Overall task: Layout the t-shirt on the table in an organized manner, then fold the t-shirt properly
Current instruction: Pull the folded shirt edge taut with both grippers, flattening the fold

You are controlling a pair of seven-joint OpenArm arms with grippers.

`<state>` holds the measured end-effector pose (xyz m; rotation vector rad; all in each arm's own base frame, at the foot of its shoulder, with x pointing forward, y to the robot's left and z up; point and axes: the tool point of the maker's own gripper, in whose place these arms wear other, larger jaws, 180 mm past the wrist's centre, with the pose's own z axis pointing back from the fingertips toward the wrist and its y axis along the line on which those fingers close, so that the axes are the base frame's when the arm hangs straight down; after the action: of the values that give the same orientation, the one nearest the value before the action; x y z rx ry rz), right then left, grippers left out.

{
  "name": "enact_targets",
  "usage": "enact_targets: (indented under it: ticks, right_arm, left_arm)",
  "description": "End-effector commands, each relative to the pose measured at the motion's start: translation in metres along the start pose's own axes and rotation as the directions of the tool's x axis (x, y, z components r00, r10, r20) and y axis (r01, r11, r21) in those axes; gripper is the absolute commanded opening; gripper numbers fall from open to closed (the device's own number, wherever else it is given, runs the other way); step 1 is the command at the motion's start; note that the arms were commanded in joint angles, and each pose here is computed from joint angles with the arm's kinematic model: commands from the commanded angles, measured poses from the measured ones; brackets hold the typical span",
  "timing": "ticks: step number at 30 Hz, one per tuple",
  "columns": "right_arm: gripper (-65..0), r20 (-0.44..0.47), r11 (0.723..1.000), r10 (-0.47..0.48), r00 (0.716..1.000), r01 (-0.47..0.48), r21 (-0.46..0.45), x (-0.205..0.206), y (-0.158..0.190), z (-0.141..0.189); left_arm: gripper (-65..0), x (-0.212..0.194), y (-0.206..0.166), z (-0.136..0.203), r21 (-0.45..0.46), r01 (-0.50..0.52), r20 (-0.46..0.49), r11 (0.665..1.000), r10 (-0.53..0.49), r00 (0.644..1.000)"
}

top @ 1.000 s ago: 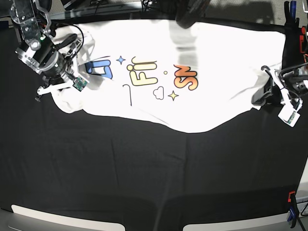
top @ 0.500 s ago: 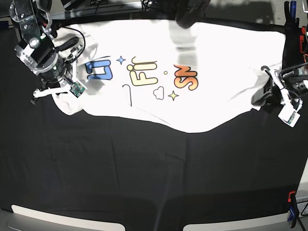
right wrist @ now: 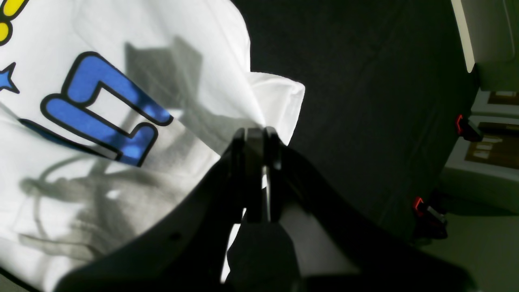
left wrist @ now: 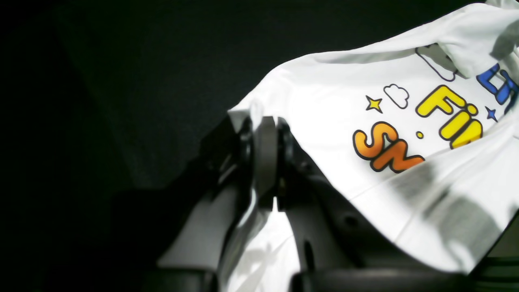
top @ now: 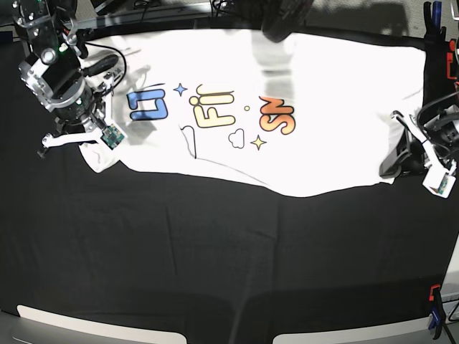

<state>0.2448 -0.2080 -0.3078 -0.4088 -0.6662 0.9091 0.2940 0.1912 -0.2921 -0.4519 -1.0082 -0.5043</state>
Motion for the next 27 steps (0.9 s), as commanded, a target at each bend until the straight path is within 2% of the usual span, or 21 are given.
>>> enact_targets:
  ticks: [1,6,8,11,13,21,25,27]
  right_arm:
    - [-65.0,0.019,0.999,0.006,1.0,-0.006,-0.036,0.005,-0.011,0.004]
    - [-65.0,0.019,0.999,0.007,1.0,-0.006,-0.036,0.005,-0.011,0.004]
    - [-65.0,0.019,0.999,0.007,1.0,-0.006,-0.036,0.005,-0.011,0.004]
    - [-65.0,0.02,0.999,0.007,1.0,-0.006,-0.036,0.005,-0.011,0.004]
    - [-65.0,0.02,0.999,0.007,1.0,-0.006,-0.036,0.005,-0.011,0.004]
    - [-65.0,0.019,0.999,0.007,1.0,-0.006,-0.036,0.005,-0.011,0.004]
    - [-65.0,0.019,0.999,0.006,1.0,-0.006,-0.036,0.005,-0.011,0.004]
    - [-65.0,0.019,0.999,0.007,1.0,-0.006,-0.036,0.005,-0.011,0.004]
  left_arm:
    - [-65.0,0.017,0.002,0.004,-0.003,0.027,0.046,1.0,-0.026,0.999]
    - [-65.0,0.024,0.003,0.005,0.006,0.04,0.081,0.999,-0.041,0.996]
    - [-65.0,0.022,0.012,0.005,0.062,0.125,0.051,0.99,-0.128,0.99]
    - [-65.0,0.018,0.028,0.007,0.157,0.3,-0.021,0.941,-0.301,0.954]
    - [-65.0,0.022,0.034,0.008,0.192,0.385,-0.029,0.903,-0.386,0.922]
    - [-65.0,0.051,0.022,0.01,0.229,0.574,0.096,0.786,-0.605,0.79]
    - [-65.0,0.05,0.023,0.01,0.228,0.573,0.089,0.787,-0.603,0.793]
    - [-65.0,0.054,0.019,0.011,0.225,0.543,0.129,0.809,-0.577,0.807]
